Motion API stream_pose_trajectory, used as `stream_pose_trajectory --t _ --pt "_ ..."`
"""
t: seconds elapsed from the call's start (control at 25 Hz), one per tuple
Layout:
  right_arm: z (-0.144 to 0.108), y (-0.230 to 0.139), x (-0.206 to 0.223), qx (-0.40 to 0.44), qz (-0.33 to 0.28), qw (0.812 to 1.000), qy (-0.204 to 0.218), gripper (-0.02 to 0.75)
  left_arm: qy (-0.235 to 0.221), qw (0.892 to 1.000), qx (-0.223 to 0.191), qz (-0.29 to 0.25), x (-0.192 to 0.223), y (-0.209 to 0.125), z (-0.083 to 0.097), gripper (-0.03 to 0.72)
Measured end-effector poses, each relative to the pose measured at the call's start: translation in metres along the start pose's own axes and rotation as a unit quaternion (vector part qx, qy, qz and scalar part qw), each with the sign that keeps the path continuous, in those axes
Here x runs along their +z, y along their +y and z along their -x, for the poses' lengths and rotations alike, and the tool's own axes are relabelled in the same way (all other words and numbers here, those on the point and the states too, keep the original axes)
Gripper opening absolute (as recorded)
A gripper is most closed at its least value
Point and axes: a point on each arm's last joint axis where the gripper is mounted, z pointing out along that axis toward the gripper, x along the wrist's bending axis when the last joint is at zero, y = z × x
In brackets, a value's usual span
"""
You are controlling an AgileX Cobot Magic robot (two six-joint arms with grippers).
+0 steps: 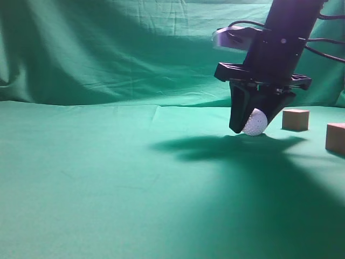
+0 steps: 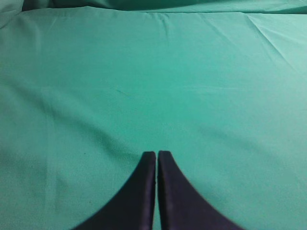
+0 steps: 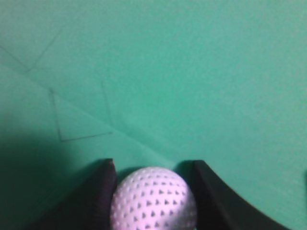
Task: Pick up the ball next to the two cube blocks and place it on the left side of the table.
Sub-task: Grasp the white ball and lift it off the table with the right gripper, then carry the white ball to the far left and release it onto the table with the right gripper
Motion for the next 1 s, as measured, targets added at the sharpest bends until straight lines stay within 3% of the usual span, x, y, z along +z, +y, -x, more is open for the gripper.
stream_pose_trajectory --t 0.16,0.28,0.52,0.8,1.0 --pt "-0.003 0.015 -0.011 -0.005 0.005 1.000 0.011 0.307 0.000 1.000 0.000 0.000 0.000 0.000 0.000 0.000" --pt "-0.021 0.044 -0.031 -0.022 0.048 0.998 0.025 0.307 0.000 1.000 0.000 0.000 0.000 0.000 0.000 0.000" --pt "-0.109 0.109 -0.051 -0.084 0.194 0.975 0.072 0.307 0.000 1.000 0.000 0.000 0.000 0.000 0.000 0.000" --pt "-0.203 0.143 0.017 -0.142 0.259 0.948 0.116 0.307 0.000 1.000 0.000 0.000 0.000 0.000 0.000 0.000" --pt "-0.248 0.143 0.073 -0.159 0.311 0.929 0.124 0.307 0.000 1.000 0.000 0.000 0.000 0.000 0.000 0.000"
